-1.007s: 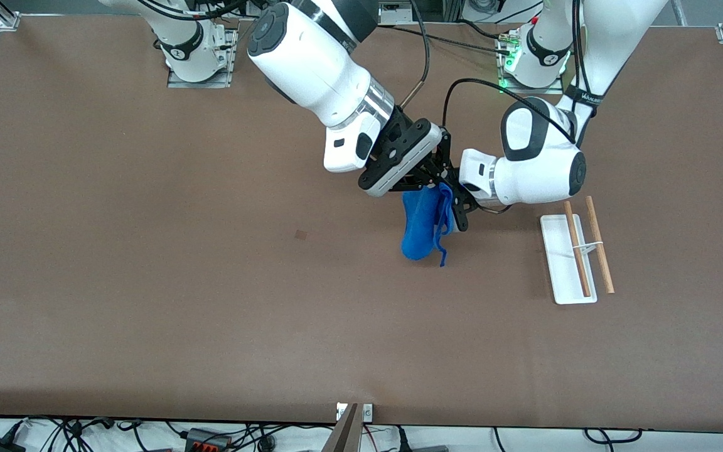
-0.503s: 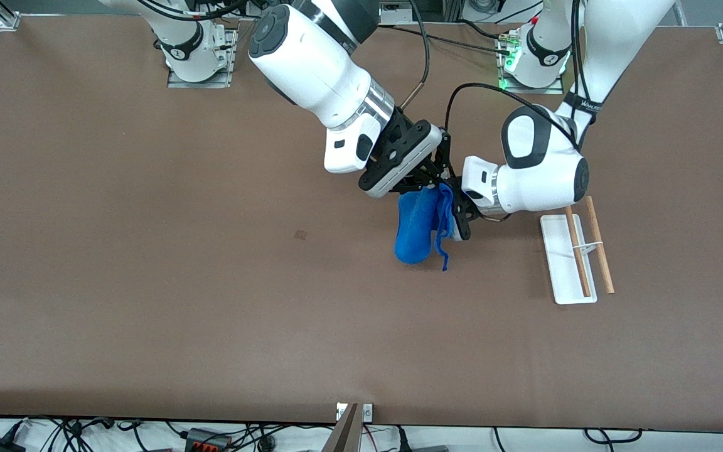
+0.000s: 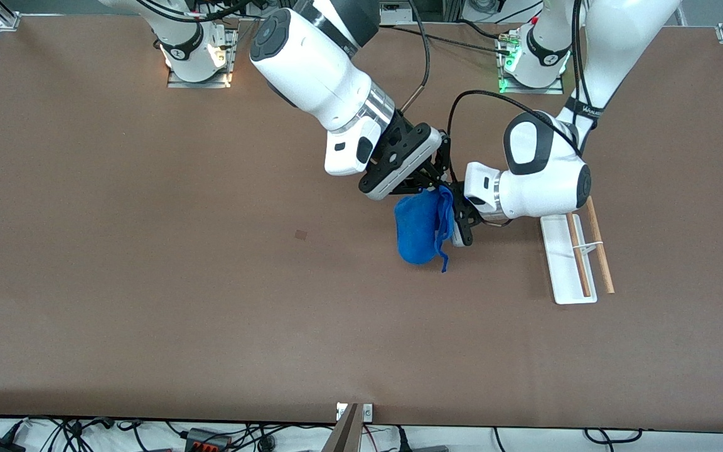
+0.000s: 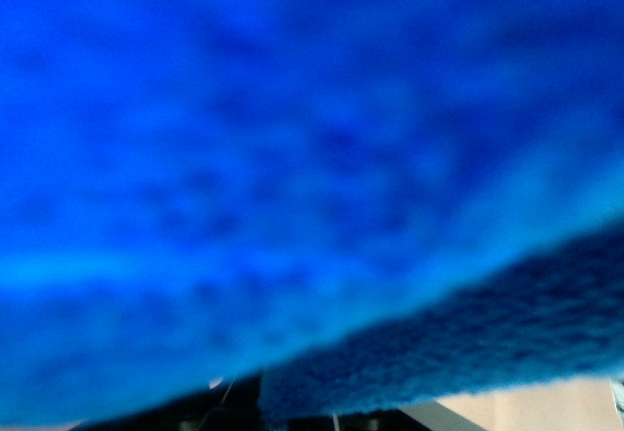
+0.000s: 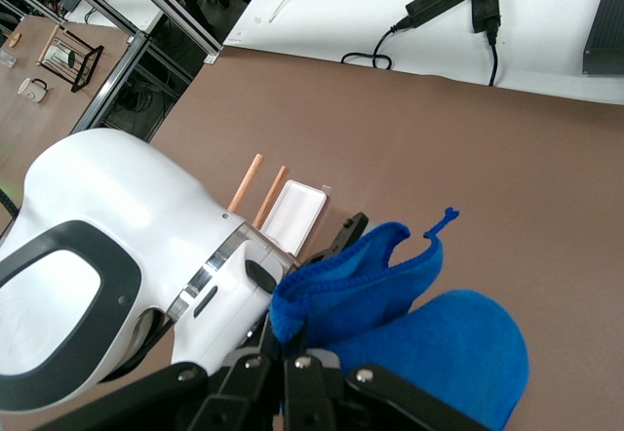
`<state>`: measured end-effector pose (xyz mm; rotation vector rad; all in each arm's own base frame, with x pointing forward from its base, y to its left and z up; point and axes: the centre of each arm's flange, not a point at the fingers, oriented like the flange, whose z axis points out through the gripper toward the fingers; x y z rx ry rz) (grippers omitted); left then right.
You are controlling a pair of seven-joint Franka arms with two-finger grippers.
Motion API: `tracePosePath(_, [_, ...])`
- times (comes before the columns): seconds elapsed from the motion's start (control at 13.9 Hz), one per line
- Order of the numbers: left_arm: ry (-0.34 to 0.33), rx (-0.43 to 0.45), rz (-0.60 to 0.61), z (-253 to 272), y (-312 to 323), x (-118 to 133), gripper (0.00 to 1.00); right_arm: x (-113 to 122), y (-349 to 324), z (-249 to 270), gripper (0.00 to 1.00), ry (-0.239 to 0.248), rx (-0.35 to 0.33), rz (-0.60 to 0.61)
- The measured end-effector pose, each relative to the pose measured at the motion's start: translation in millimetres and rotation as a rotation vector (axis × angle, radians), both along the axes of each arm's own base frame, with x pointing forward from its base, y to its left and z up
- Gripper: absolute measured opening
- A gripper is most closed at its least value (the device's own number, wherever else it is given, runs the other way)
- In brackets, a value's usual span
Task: Pass towel and hang on rack
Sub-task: 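Grasp the hanging towel with the left gripper beside the right gripper, then release the towel from the right gripper and carry it toward the rack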
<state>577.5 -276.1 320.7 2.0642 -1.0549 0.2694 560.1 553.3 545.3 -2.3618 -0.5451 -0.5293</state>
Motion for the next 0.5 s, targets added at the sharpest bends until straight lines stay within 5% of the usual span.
tracePosePath(0.5, [0.100,0.164,-0.034,27.6,95.3,29.6,0.03,0.4,0.6,-5.0,0.06,-0.003,-0.013,0.004])
